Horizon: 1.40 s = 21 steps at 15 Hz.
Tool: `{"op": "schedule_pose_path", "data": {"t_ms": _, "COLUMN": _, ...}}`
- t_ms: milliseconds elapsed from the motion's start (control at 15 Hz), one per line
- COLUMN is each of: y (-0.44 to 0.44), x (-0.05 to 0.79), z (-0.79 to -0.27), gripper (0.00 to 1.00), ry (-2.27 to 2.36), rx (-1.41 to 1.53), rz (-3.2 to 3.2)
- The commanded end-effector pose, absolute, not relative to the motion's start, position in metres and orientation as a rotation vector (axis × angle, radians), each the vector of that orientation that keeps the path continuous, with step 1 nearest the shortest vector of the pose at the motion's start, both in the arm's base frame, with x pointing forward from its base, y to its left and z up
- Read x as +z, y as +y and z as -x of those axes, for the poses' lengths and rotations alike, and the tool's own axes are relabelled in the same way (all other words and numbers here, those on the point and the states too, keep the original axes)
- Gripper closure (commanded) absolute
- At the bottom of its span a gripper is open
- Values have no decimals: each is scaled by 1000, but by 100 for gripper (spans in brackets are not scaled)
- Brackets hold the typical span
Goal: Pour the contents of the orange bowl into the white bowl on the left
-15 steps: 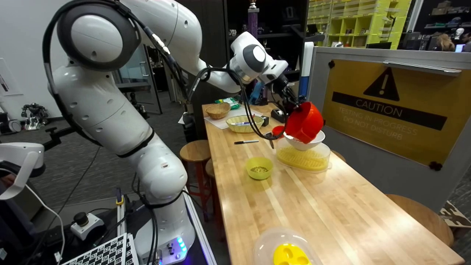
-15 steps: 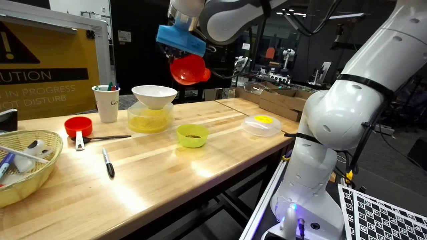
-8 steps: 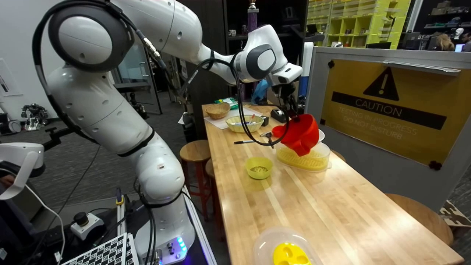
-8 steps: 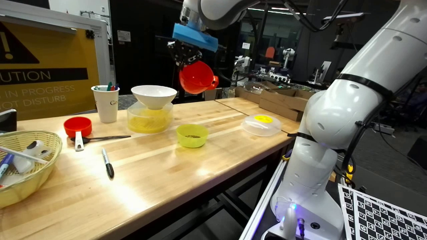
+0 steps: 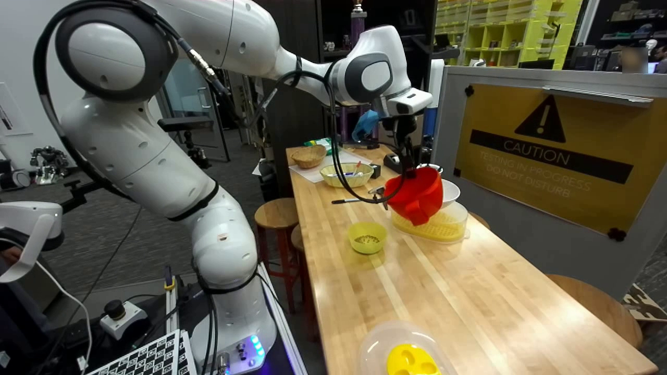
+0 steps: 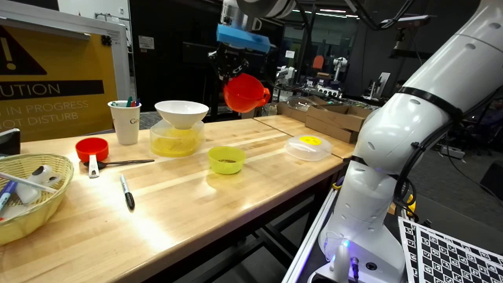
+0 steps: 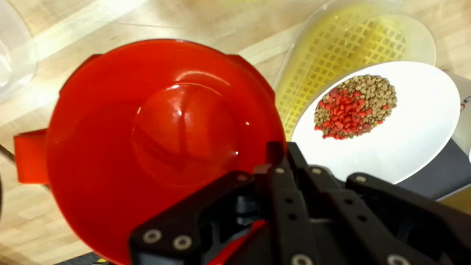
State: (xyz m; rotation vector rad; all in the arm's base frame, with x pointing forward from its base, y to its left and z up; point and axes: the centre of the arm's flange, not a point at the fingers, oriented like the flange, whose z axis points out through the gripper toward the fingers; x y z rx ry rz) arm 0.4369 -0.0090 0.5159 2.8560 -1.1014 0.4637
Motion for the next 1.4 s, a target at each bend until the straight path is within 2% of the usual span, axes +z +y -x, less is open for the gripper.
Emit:
{"op": "schedule_pose_path", "data": {"t_ms": 0, "y": -10, "x": 512, "z": -439, "gripper": 99, "ry": -1024, "rx": 319, "rz": -2913}}
{"op": "schedule_pose_path", "data": {"t_ms": 467, "y": -14, "x": 478, "z": -453, "gripper": 99, "ry": -977, "rx": 123, "rz": -2910}}
{"op": "schedule_pose_path", "data": {"t_ms": 1333, "y": -8, "x": 414, "z": -485, "gripper": 99, "ry": -964, "rx": -54, "rz": -2891}}
